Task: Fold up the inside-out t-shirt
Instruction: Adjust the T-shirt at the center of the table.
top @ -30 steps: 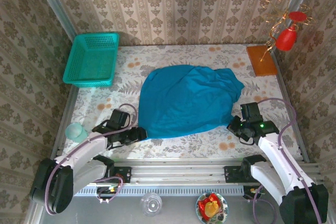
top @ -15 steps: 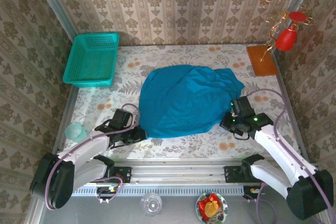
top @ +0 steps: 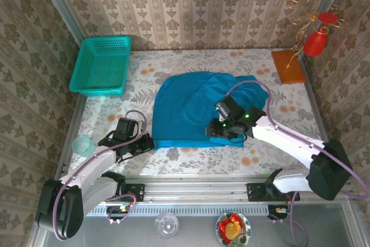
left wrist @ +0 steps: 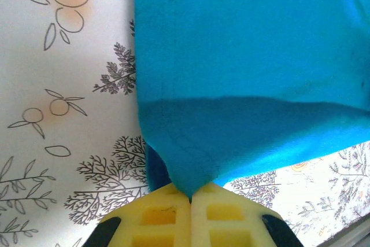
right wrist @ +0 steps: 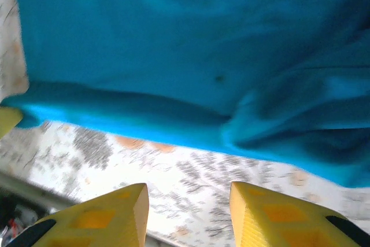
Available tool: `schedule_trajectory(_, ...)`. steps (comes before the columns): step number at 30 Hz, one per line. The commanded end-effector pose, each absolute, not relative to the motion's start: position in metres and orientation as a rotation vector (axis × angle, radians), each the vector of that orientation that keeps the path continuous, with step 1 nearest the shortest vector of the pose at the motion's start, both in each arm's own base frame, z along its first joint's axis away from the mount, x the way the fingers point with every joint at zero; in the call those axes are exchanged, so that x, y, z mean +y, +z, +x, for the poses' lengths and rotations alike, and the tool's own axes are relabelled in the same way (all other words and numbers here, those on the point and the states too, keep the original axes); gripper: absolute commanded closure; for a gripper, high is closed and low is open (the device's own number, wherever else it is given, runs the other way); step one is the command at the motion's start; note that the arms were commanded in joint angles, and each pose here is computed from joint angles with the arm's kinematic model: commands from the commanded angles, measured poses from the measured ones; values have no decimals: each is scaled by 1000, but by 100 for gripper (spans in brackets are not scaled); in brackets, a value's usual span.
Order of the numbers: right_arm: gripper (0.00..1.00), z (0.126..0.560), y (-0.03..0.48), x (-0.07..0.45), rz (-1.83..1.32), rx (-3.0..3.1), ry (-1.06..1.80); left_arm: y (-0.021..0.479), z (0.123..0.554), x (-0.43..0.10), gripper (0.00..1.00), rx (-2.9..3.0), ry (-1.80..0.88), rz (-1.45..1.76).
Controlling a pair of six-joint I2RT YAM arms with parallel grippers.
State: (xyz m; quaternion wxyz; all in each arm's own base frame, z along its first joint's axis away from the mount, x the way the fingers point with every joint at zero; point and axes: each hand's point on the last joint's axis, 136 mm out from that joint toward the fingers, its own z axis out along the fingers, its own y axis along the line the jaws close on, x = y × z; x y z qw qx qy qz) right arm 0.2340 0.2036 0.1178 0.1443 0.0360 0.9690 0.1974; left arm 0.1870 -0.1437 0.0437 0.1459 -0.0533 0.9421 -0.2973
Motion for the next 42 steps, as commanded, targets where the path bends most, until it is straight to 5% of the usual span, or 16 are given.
schedule_trajectory(1, 58, 221, 101, 135, 241, 2821, 263, 52, 190, -143, 100, 2700, -854, -117)
schedule_trajectory(7, 49, 215, 74, 88, 458, 2774, 352, 52, 190, -143, 100, 2704, -854, -113)
schedule_trajectory(13, 59, 215, 47, 71, 519, 2823, 373, 53, 190, -144, 100, 2702, -860, -115)
schedule_trajectory(23, 60, 226, 22, 94, 443, 2915, 506, 56, 190, -143, 100, 2690, -862, -126)
schedule_trajectory(42, 93, 236, 26, 97, 430, 2901, 521, 66, 192, -142, 100, 2656, -865, -124)
